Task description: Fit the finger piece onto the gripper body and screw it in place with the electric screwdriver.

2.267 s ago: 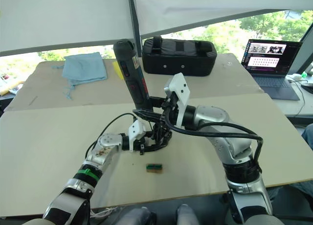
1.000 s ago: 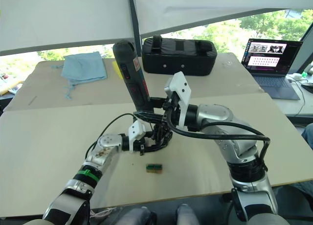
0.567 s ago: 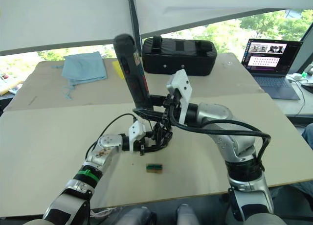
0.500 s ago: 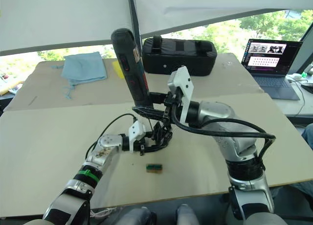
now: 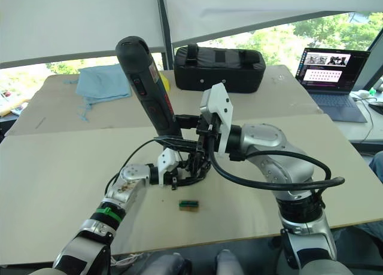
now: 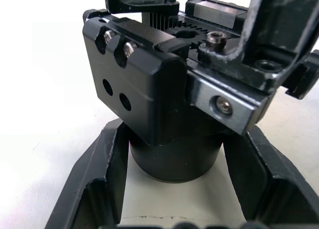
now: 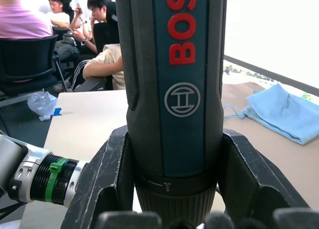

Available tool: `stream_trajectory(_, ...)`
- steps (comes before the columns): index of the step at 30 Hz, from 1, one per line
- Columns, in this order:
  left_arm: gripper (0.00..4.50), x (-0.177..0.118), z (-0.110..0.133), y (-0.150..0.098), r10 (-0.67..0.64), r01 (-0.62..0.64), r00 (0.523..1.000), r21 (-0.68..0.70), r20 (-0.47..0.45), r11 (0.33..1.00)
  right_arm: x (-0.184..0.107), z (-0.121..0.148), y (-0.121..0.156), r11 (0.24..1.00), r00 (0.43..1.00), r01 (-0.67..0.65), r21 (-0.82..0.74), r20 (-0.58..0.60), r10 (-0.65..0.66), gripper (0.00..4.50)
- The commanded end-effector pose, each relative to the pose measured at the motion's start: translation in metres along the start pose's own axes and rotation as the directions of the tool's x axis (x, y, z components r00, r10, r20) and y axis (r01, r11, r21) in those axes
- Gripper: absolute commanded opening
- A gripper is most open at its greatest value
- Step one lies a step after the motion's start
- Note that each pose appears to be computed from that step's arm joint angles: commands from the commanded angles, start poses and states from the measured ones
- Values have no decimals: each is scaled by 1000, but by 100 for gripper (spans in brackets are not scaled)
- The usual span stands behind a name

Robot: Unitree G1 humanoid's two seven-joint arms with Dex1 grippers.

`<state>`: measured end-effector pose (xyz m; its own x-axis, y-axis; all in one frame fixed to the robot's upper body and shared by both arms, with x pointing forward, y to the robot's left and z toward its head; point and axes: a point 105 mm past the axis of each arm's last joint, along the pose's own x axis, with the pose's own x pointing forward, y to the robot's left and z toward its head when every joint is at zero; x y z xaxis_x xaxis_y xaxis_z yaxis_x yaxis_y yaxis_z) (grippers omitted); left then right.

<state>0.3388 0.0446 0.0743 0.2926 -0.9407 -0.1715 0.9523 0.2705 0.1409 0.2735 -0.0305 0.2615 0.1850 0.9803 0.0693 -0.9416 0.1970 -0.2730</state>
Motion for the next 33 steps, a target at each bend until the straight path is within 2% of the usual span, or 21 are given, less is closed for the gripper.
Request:
stream_trajectory(1,228,0,1,1,3,-2,1000,4,-10,1000,-3,14,-3,999,999,19,-48,35,-17,192)
stream_trajectory(12,228,0,2,2,4,-4,1000,5,-10,1000,-5,5,-6,999,1000,27,-39,-6,-27,192)
stream_trajectory(33,228,-2,2,3,8,-8,1000,12,-12,1000,-4,0,-9,999,999,45,-8,-1,-45,192)
